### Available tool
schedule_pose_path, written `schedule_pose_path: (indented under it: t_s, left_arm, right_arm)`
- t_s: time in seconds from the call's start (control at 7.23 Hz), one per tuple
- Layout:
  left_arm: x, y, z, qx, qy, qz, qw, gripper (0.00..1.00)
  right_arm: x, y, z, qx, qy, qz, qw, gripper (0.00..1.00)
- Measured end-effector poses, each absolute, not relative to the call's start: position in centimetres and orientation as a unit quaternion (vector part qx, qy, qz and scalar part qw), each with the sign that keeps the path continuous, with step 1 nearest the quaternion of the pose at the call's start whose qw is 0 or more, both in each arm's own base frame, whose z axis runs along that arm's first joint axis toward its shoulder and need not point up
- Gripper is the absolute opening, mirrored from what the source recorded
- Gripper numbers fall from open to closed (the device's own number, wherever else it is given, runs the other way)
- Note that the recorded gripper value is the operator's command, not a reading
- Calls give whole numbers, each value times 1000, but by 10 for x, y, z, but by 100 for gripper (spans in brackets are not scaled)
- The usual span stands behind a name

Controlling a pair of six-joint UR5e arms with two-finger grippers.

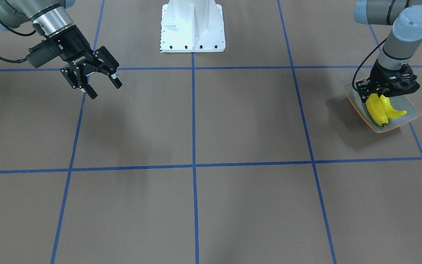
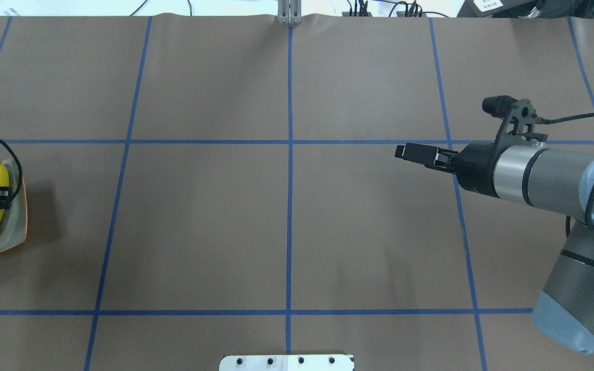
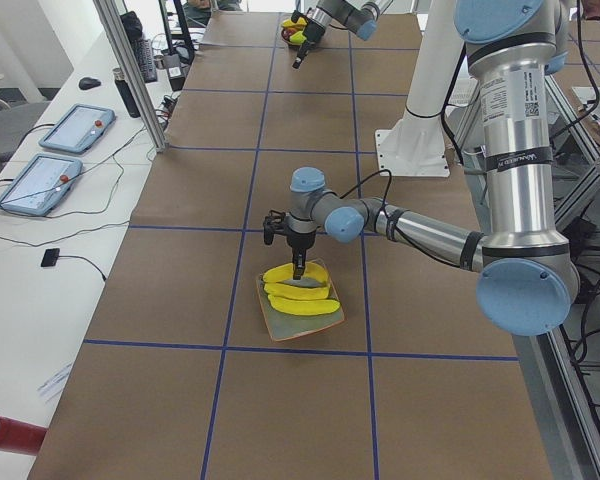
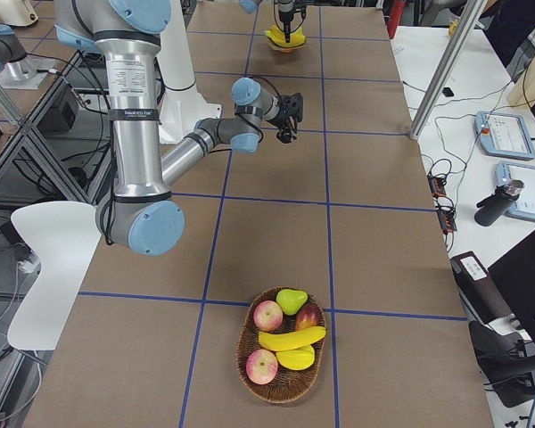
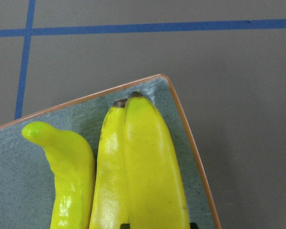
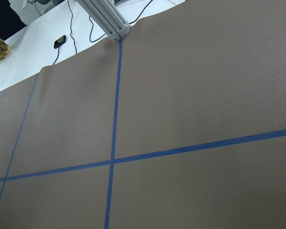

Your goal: Transfer all bananas from basket to plate

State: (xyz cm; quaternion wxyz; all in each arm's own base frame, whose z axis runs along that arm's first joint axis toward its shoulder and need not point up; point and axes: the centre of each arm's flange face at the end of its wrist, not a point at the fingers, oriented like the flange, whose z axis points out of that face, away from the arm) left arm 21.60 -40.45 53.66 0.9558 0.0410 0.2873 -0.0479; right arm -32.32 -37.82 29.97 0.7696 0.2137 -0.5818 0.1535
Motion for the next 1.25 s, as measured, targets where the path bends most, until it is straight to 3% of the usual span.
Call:
schedule_pose_path:
  t_s: [0.69,1.25]
  left_arm:
    - [215,-408,537,54,277,-50,958,99]
    - [253,-441,451,81,361,-31,929,100]
  right_arm:
    - [-322,-378,296,215,-584,153,767,100]
    - [-300,-390,320,216,-563,151,783,100]
